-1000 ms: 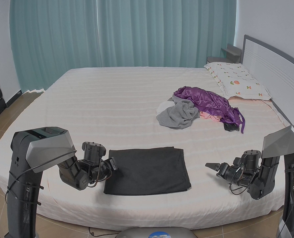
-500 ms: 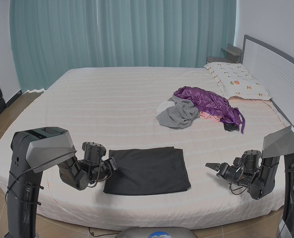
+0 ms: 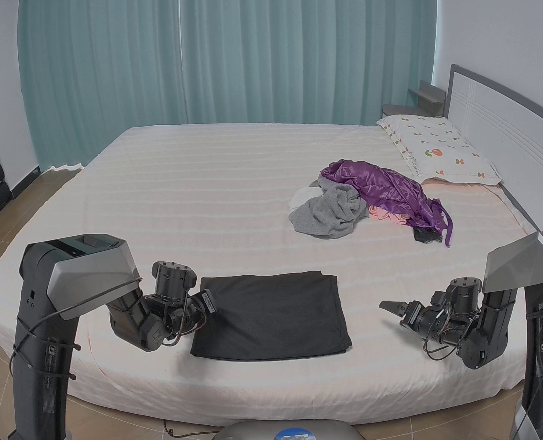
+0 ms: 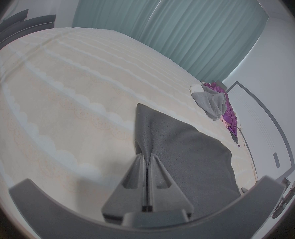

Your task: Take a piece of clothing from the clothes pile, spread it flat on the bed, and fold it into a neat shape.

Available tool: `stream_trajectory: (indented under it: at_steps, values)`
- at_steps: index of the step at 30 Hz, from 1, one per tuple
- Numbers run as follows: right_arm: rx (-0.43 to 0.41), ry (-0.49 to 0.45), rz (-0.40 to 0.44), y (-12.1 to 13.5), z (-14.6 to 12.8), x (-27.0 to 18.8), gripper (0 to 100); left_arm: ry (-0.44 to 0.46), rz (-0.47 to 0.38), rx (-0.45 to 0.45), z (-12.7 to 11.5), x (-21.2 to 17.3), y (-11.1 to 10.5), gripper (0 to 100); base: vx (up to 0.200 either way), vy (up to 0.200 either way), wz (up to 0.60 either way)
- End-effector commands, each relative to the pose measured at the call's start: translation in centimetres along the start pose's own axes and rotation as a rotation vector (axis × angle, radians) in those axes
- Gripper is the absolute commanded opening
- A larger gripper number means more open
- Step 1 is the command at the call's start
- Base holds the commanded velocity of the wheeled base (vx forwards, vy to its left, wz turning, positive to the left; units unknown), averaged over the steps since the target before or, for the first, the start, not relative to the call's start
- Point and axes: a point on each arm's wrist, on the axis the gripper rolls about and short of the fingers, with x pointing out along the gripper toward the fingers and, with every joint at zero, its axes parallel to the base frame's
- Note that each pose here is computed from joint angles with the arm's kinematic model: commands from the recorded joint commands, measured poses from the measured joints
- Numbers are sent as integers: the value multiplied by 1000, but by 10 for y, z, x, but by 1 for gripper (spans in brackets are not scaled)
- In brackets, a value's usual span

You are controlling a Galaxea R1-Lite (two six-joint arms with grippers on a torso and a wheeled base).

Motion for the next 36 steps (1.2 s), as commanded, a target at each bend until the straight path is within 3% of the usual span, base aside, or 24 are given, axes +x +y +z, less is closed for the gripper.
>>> stream_trajectory:
  at_steps: [1,21,36]
  values:
    - [1,2,-1,0,0,0,100,-18,-1,-18,4,-1,-3,0,0,0,0]
    - [-1,2,-1,0,0,0,100,-24,2,-51,5,-3,-3,0,0,0,0]
    - [-2,2,-1,0,0,0,100,-28,6,-53,5,-3,-3,0,0,200,0]
